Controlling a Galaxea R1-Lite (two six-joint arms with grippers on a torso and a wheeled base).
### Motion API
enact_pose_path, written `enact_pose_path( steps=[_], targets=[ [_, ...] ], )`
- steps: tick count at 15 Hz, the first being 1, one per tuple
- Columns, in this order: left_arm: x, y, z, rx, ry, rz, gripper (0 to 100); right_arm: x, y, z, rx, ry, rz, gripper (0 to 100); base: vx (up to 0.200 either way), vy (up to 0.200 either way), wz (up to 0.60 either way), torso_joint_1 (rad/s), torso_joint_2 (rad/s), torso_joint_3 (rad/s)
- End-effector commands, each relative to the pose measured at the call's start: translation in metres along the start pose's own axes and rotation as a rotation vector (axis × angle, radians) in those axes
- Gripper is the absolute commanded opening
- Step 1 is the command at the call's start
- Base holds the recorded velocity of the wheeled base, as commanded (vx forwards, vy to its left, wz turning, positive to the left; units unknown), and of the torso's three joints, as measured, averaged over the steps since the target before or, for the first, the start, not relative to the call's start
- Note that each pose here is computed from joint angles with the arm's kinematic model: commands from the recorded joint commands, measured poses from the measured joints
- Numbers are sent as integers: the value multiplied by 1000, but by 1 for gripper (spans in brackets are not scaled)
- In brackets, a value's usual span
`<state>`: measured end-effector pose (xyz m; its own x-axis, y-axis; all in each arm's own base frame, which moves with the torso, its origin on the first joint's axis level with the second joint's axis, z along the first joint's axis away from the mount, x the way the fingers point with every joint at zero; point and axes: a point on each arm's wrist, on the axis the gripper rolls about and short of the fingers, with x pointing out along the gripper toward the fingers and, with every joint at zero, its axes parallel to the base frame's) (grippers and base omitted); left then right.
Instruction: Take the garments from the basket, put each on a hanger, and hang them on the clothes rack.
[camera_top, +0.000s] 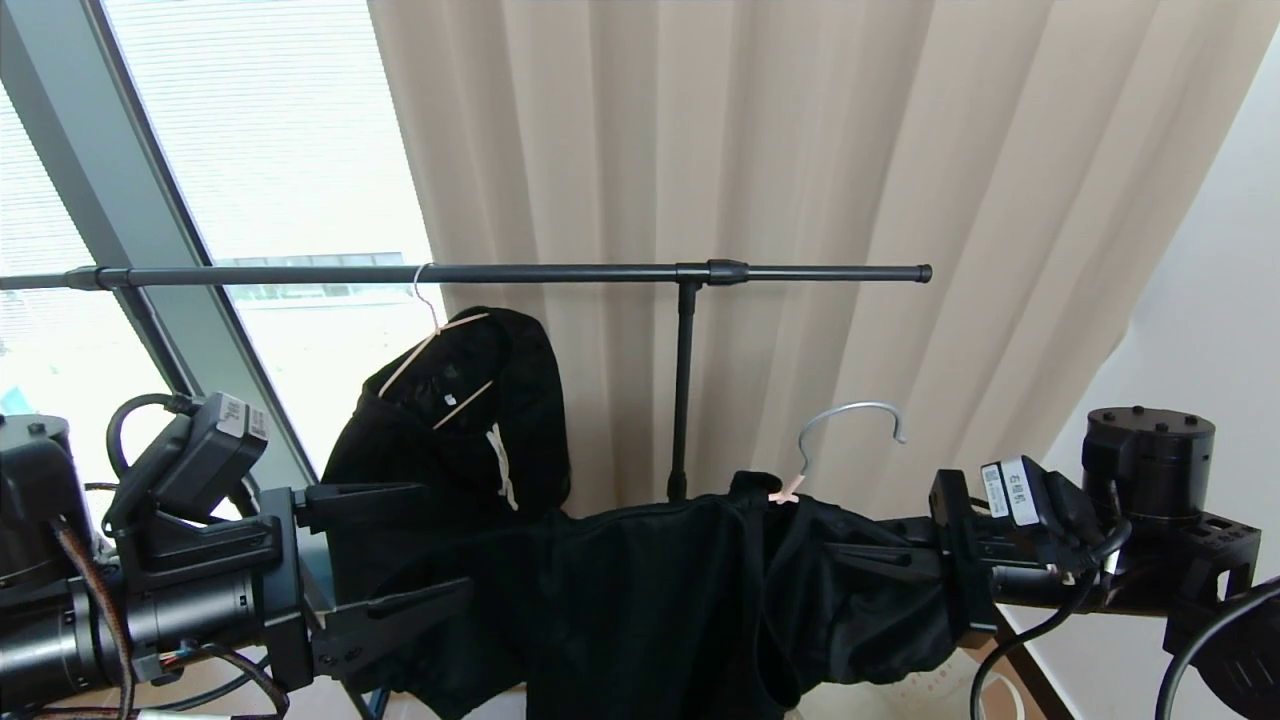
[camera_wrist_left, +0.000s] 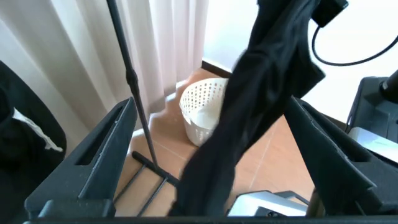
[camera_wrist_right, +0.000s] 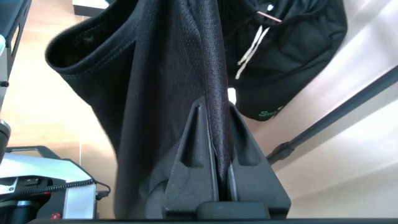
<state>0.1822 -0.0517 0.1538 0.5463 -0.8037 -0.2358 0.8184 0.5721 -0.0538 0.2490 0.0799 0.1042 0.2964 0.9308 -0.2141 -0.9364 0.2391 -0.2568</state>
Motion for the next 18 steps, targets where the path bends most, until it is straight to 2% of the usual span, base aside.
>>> enact_pose_path(
  steps=[1,6,15,16,18],
  targets=[
    [4,2,-7,-25,28,-8,100,-1,-1,1,-5,-2,-5,0,0,0,0,0,0,0],
    [14,8,-19,-42,79,-18,100,-6,-3,6,-23,-11,-23,0,0,0,0,0,0,0],
    [17,12,-26,-56,99,-18,100,-14,-9,9,-35,-15,-60,0,0,0,0,0,0,0],
    [17,12,-26,-56,99,-18,0,-15,-10,9,-35,-14,-65,0,0,0,0,0,0,0],
    [17,13,-25,-54,97,-14,0,-16,-11,8,-34,-13,-67,0,0,0,0,0,0,0]
  ],
)
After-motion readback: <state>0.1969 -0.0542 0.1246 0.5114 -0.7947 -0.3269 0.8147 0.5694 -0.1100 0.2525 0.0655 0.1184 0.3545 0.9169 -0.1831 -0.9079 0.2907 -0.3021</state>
